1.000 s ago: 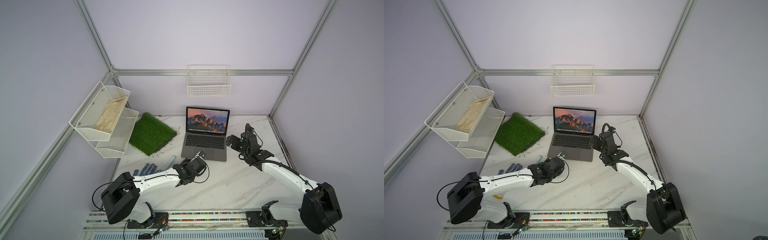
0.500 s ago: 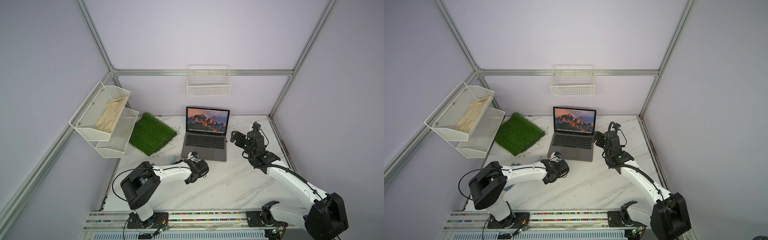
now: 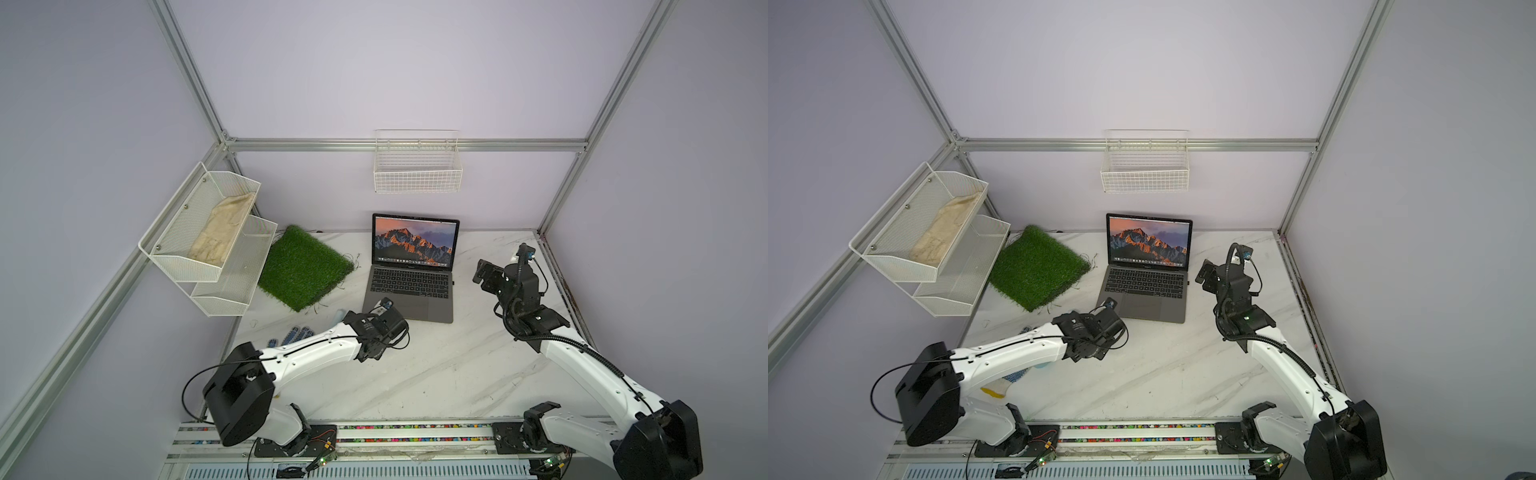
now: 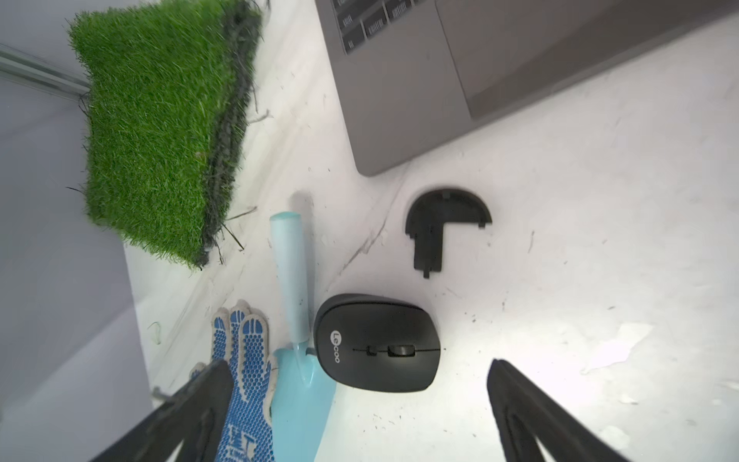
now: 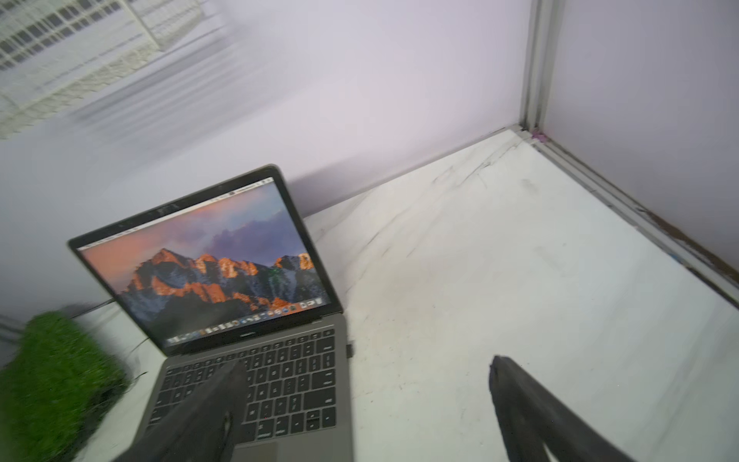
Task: Insert the wireless mouse receiver into the laptop
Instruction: Place the mouse at the center of the board, then reset both arms
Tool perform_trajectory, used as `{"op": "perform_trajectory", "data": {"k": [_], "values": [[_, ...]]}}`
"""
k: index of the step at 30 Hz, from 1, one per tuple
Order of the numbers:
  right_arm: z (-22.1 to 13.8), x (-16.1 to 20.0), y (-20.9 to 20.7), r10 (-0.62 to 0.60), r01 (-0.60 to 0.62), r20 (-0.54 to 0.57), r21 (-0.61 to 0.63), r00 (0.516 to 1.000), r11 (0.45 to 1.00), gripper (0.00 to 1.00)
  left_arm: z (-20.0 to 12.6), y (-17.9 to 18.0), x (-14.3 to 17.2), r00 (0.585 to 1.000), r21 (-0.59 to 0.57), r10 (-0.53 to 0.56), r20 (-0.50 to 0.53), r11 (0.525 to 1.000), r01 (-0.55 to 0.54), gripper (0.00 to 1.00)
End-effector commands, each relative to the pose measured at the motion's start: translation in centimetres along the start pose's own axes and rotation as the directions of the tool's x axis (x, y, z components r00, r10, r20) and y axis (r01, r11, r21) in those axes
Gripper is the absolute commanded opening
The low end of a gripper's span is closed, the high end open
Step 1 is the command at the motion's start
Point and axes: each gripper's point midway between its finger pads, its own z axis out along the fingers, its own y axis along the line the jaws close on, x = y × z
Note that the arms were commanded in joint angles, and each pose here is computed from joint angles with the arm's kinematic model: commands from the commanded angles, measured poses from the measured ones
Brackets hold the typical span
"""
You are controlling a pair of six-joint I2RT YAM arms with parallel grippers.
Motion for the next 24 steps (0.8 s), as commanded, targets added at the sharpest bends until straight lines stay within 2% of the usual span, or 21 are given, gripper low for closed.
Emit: {"op": "perform_trajectory", "data": {"k": [1, 5, 7, 9, 11, 12, 14, 15, 17, 20, 22, 24], "values": [[1.3, 1.1, -3.9, -0.100, 0.091, 0.037, 0.178, 0.994, 0.980, 0.97, -3.3, 4.1, -5.6, 0.938, 0.086, -0.259, 0.232, 0.966, 0.245, 1.00], [3.5, 3.4, -7.8, -0.144, 0.120, 0.075, 0.266, 0.987, 0.956, 0.97, -2.8, 12.1, -5.8, 0.787, -0.032, -0.441, 0.432, 0.864, 0.502, 1.00], [5.1, 4.8, -9.2, -0.163, 0.139, 0.071, 0.261, 0.984, 0.955, 0.97, -1.8, 15.9, -4.4, 0.708, -0.106, -0.485, 0.513, 0.783, 0.613, 1.00], [6.9, 6.7, -10.5, -0.190, 0.176, 0.026, 0.263, 0.982, 0.948, 0.97, -0.5, 19.9, -1.7, 0.647, -0.214, -0.509, 0.568, 0.667, 0.713, 1.00], [8.4, 7.9, -11.2, -0.232, 0.224, 0.000, 0.251, 0.973, 0.942, 0.97, 1.1, 23.1, 1.4, 0.597, -0.291, -0.551, 0.583, 0.545, 0.786, 1.00], [9.2, 8.2, -11.2, -0.235, 0.235, -0.024, 0.227, 0.972, 0.945, 0.97, 2.2, 24.2, 3.0, 0.585, -0.315, -0.580, 0.568, 0.503, 0.805, 1.00], [9.9, 7.3, -10.1, -0.240, 0.232, 0.035, 0.156, 0.970, 0.960, 0.97, 4.2, 25.4, 5.0, 0.589, -0.351, -0.618, 0.520, 0.474, 0.807, 1.00], [10.3, 7.5, -9.8, -0.242, 0.235, 0.044, 0.115, 0.969, 0.965, 0.97, 5.3, 25.7, 5.6, 0.608, -0.360, -0.627, 0.487, 0.490, 0.794, 1.00], [11.3, 8.3, -8.9, -0.254, 0.254, -0.013, 0.033, 0.967, 0.967, 0.97, 7.4, 25.4, 5.8, 0.656, -0.348, -0.625, 0.423, 0.557, 0.754, 1.00], [10.8, 8.6, -6.6, -0.280, 0.281, 0.027, -0.107, 0.960, 0.954, 0.97, 9.9, 23.8, 4.3, 0.708, -0.243, -0.590, 0.389, 0.676, 0.696, 1.00], [9.8, 8.8, -6.0, -0.266, 0.278, 0.091, -0.163, 0.960, 0.947, 0.97, 11.0, 22.5, 3.0, 0.708, -0.143, -0.575, 0.410, 0.726, 0.672, 1.00], [9.7, 10.1, -6.4, -0.264, 0.282, 0.117, -0.169, 0.957, 0.945, 0.97, 11.4, 21.5, 1.9, 0.677, -0.055, -0.566, 0.470, 0.747, 0.663, 1.00]]}}
